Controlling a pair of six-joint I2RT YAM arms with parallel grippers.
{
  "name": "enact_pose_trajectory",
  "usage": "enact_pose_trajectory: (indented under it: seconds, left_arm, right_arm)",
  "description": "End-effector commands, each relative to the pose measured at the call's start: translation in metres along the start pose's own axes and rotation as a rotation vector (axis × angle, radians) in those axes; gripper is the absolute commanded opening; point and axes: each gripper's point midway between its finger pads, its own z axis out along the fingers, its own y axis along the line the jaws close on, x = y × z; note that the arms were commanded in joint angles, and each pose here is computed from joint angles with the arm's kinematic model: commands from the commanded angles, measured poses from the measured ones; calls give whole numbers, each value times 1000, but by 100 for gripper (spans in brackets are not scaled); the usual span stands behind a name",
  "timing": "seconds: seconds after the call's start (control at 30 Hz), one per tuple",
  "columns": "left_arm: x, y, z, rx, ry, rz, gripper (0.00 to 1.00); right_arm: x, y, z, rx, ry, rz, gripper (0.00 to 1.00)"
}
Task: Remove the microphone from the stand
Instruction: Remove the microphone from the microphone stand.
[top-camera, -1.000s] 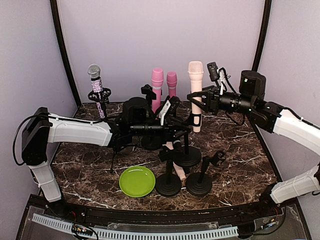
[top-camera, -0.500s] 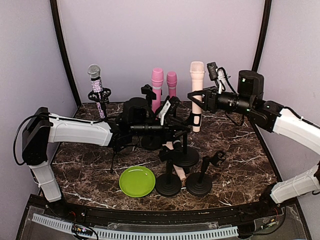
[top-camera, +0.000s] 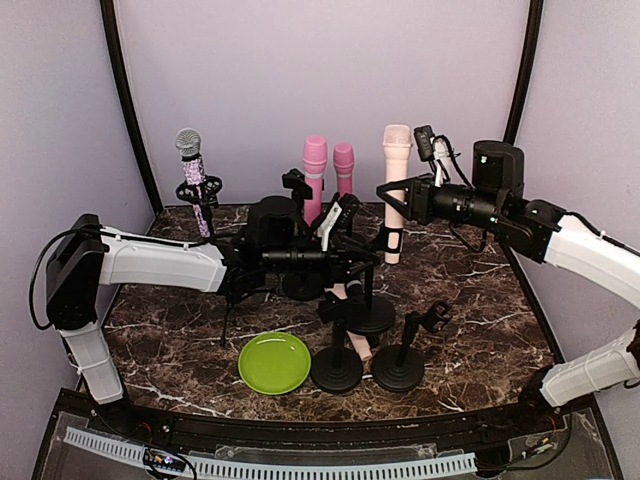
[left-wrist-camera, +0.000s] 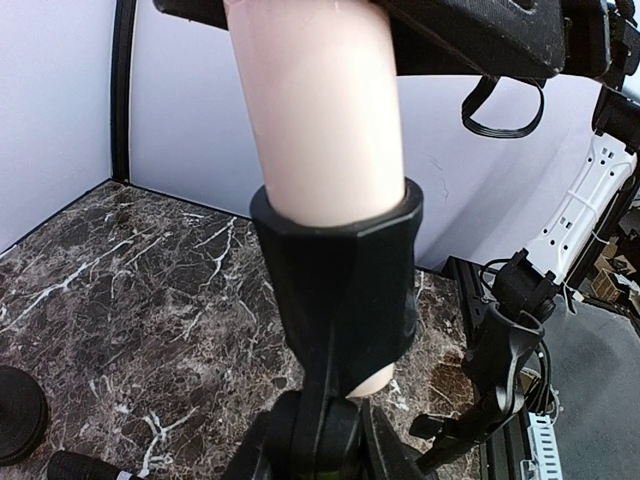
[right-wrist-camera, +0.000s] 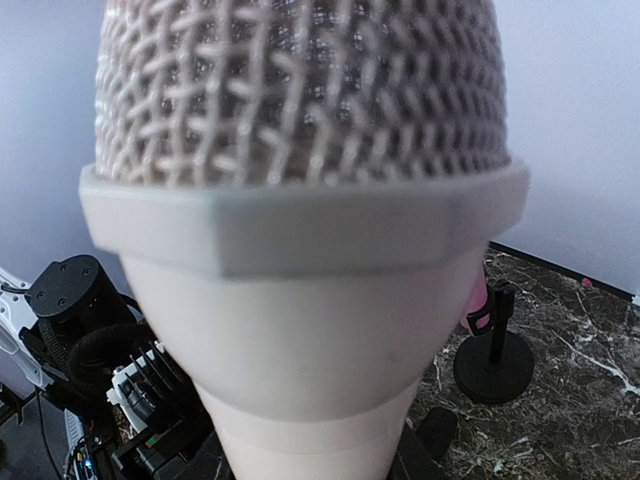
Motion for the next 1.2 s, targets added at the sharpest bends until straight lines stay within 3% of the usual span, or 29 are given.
enact_pose_trajectory:
  seconds: [0.0,0.43,0.83,1.17]
  left_arm:
    - [-23,-7,-3,18,-54,72,0]
    - [-22,-8,-2,18,-55,70,0]
    - [-22,-8,-2,17,-54,68,0]
    - [-21,-8,-2,18,-52,67,0]
  right_arm:
    - [-51,-5,-14,64,-155,10,0]
    - [-52,3,-21,30,-162,-65,0]
    - [-51,-27,-28,206,-172,-22,0]
    - [-49,-26,-30,206,-172,-31,0]
